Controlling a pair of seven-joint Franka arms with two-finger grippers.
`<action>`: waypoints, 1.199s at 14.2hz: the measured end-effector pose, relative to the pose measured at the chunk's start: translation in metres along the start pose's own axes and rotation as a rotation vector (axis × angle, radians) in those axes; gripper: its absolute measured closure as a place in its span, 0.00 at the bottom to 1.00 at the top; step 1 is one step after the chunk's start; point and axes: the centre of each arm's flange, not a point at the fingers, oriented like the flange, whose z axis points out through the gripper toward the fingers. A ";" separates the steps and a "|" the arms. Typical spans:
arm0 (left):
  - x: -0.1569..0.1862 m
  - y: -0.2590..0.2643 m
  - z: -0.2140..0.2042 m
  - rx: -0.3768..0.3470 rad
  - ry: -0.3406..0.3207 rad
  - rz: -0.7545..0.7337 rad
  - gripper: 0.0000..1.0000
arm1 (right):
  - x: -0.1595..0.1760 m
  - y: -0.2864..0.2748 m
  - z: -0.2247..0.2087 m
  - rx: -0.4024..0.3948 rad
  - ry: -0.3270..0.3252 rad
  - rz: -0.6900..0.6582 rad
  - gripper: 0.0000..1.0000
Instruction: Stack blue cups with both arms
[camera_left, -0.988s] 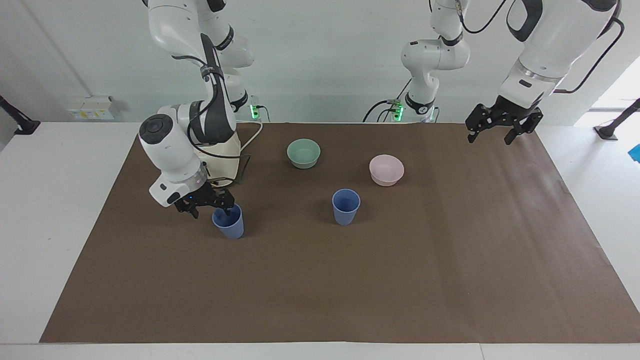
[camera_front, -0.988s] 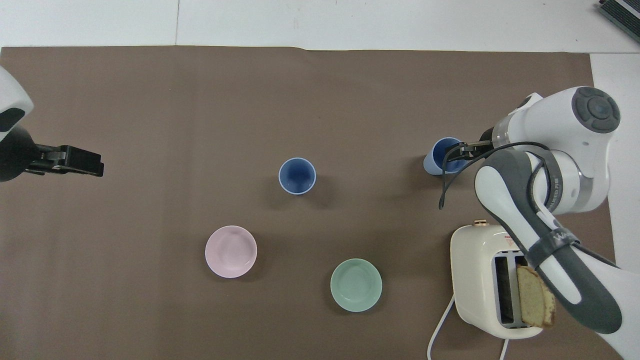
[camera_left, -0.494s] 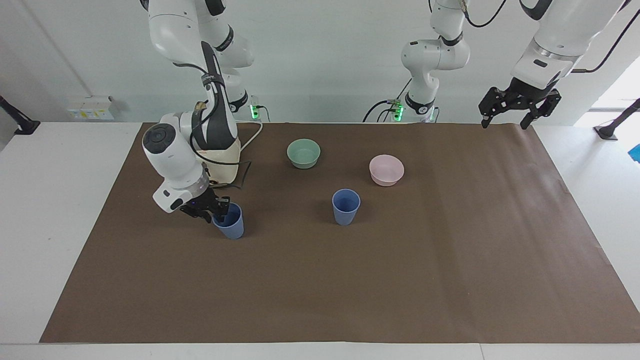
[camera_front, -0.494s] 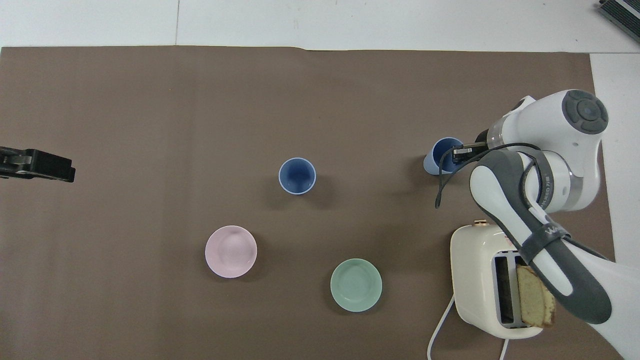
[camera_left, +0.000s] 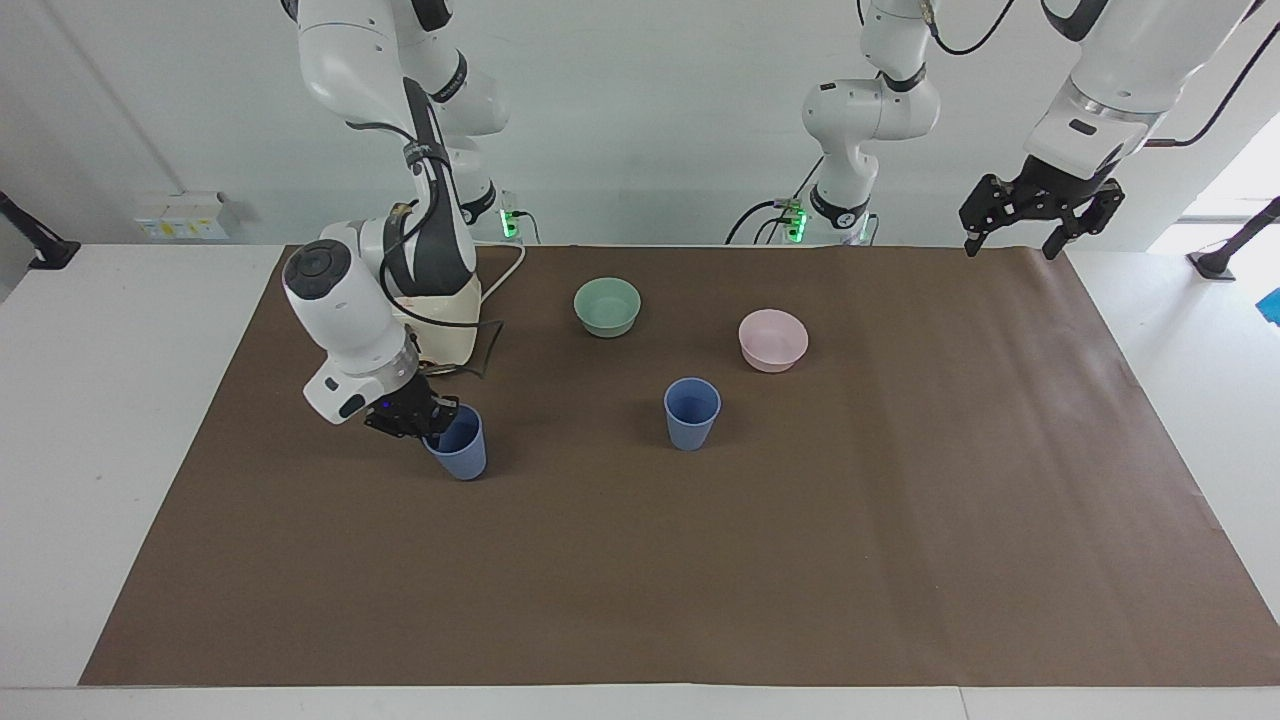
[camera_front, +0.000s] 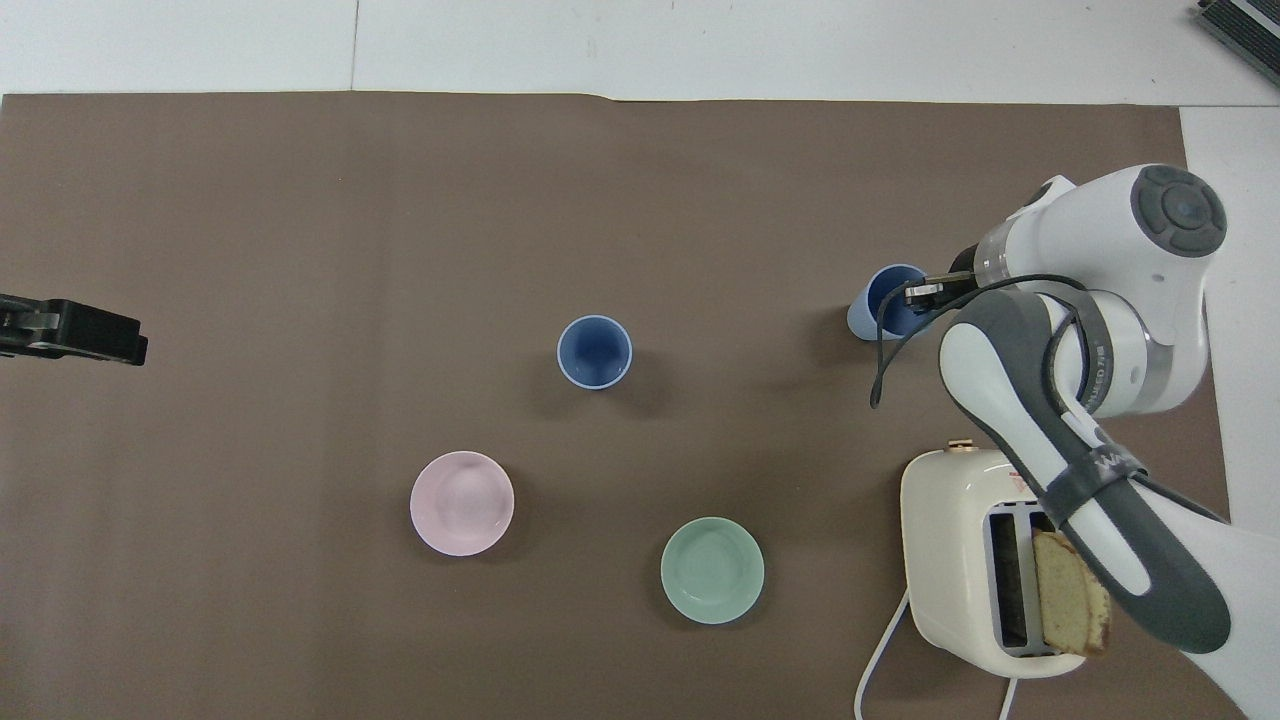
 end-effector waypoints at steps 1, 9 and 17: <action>0.000 0.000 0.000 0.000 0.000 0.000 0.00 | 0.004 -0.009 -0.014 0.001 0.000 -0.004 0.96; 0.000 0.000 0.000 0.000 0.000 0.001 0.00 | 0.001 -0.164 -0.080 0.023 0.008 0.036 0.96; 0.000 0.000 0.000 0.000 -0.001 0.002 0.00 | -0.044 -0.294 -0.092 0.052 0.008 0.025 0.96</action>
